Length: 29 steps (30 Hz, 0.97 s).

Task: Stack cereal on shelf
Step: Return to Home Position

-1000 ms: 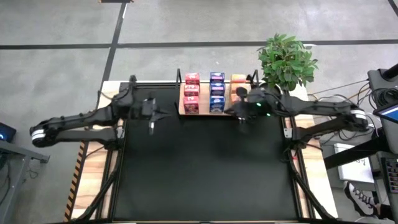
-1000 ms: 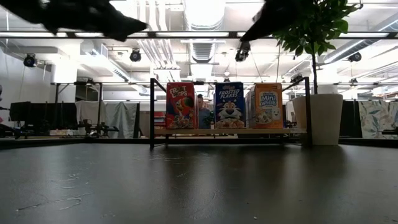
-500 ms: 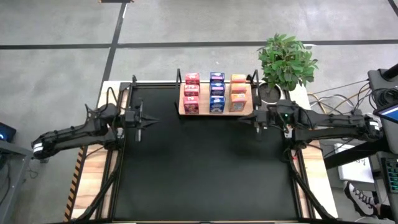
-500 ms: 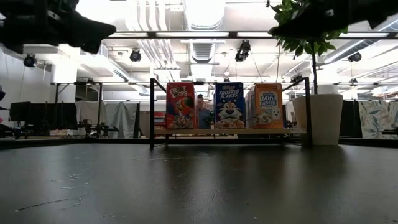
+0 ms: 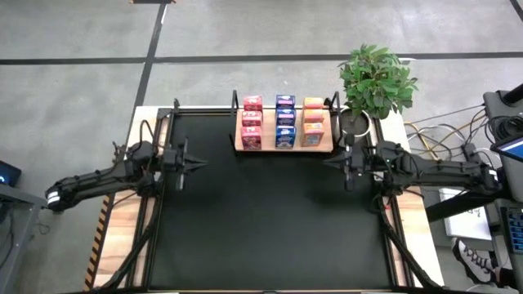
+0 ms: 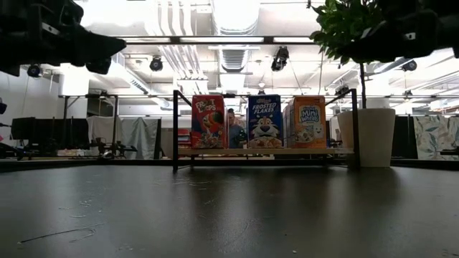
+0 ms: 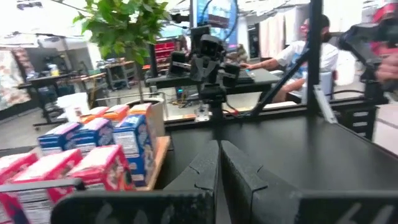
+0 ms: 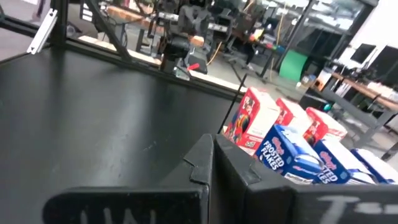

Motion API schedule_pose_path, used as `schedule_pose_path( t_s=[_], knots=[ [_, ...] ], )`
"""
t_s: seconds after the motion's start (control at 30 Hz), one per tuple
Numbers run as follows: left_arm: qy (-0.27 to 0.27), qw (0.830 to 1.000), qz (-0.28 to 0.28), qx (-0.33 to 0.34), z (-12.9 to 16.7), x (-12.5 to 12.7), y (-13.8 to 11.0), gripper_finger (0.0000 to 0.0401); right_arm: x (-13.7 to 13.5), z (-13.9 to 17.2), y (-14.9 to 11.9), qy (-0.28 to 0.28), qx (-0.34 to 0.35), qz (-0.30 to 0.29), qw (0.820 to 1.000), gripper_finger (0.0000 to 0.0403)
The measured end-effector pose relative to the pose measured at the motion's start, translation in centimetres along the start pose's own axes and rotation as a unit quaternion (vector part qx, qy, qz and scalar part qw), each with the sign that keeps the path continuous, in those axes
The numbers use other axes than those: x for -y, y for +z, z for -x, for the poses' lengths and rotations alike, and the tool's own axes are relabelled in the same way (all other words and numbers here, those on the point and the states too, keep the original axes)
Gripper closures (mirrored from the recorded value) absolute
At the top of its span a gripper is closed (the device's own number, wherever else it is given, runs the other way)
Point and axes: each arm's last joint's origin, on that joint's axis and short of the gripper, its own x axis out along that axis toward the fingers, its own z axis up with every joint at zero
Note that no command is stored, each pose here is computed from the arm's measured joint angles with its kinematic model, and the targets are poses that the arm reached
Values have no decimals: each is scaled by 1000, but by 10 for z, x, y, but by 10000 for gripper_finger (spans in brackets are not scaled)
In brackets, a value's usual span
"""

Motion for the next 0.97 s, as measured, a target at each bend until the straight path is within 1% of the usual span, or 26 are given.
schedule_pose_path(
  t_s=[0.2, 0.33, 0.53, 0.63, 0.7, 0.8, 0.97],
  knots=[
    [-35, 999, 10, 4, 4, 5, -11, 401, -4, 23, -1, -26, 66, 17, 997, 394],
    [-36, 999, 23, 6, 6, 6, -18, 401, -8, 31, -10, -35, 88, 19, 995, 394],
    [-39, 999, 20, 16, 9, 9, -26, 401, -13, 43, -18, -48, 124, 28, 991, 394],
    [-42, 999, 19, 22, 10, 10, -30, 401, -17, 40, -29, -37, 93, 15, 995, 394],
    [-42, 999, 21, 26, 10, 10, -29, 401, -16, 39, -27, -37, 96, 14, 995, 394],
    [-42, 999, 19, 26, 10, 10, -29, 401, -18, 37, -33, -34, 88, 6, 996, 394],
    [-42, 999, 19, 25, 10, 10, -29, 401, -23, 32, -48, -29, 77, 0, 997, 394]
  ],
)
